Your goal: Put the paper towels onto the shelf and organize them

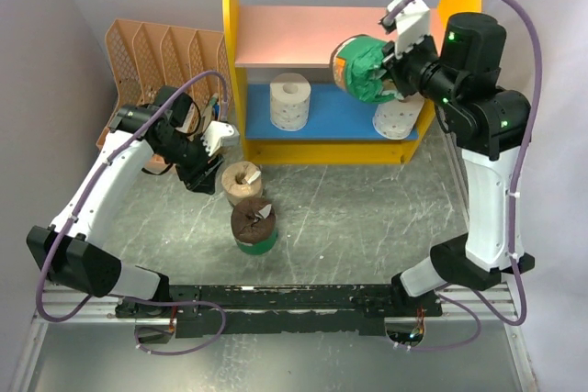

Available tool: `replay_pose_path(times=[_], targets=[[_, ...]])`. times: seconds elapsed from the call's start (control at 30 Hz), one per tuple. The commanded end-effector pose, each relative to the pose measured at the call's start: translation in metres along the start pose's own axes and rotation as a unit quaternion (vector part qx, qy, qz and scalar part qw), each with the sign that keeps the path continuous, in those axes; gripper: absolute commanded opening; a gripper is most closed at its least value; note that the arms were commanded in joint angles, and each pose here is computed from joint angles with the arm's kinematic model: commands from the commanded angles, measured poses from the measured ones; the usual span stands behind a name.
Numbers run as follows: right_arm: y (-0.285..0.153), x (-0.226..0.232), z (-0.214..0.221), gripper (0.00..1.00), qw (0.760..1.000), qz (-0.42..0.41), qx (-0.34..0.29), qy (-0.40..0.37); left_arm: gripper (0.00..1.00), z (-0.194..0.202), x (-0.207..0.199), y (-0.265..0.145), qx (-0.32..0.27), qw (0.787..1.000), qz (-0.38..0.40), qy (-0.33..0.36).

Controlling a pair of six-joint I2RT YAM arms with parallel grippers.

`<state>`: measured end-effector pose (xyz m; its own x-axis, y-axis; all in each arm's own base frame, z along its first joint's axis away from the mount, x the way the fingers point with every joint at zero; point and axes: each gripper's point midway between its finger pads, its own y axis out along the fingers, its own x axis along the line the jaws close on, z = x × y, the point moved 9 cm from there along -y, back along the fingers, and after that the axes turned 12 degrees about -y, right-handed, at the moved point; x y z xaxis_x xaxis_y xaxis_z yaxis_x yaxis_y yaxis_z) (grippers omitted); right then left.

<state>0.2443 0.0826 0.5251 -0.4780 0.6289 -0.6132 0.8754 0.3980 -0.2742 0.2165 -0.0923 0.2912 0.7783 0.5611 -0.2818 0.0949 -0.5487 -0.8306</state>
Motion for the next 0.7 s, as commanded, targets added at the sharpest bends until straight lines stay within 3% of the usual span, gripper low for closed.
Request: replay_pose_path(times=[0.0,0.37,0.53,0.67], targets=[[-0.018,-0.031,-0.001,0.0,0.994,0.104,-0.014,0.043,0.56,0.001,-0.002,-0.004,-0.013,1.0,-0.001,0.0],[-0.045,-0.074,0.012,0.0,0.967,0.236,-0.004,0.094,0.56,0.001,-0.001,-0.002,-0.018,1.0,0.004,-0.001],[-0.034,-0.083,0.028,0.0,0.961,0.249,0.022,0.12,0.56,0.001,-0.001,-0.003,-0.021,1.0,0.006,0.001],[-0.009,-0.08,0.043,0.0,0.967,0.211,0.039,0.138,0.56,0.001,-0.002,-0.002,-0.022,1.0,0.008,0.002]])
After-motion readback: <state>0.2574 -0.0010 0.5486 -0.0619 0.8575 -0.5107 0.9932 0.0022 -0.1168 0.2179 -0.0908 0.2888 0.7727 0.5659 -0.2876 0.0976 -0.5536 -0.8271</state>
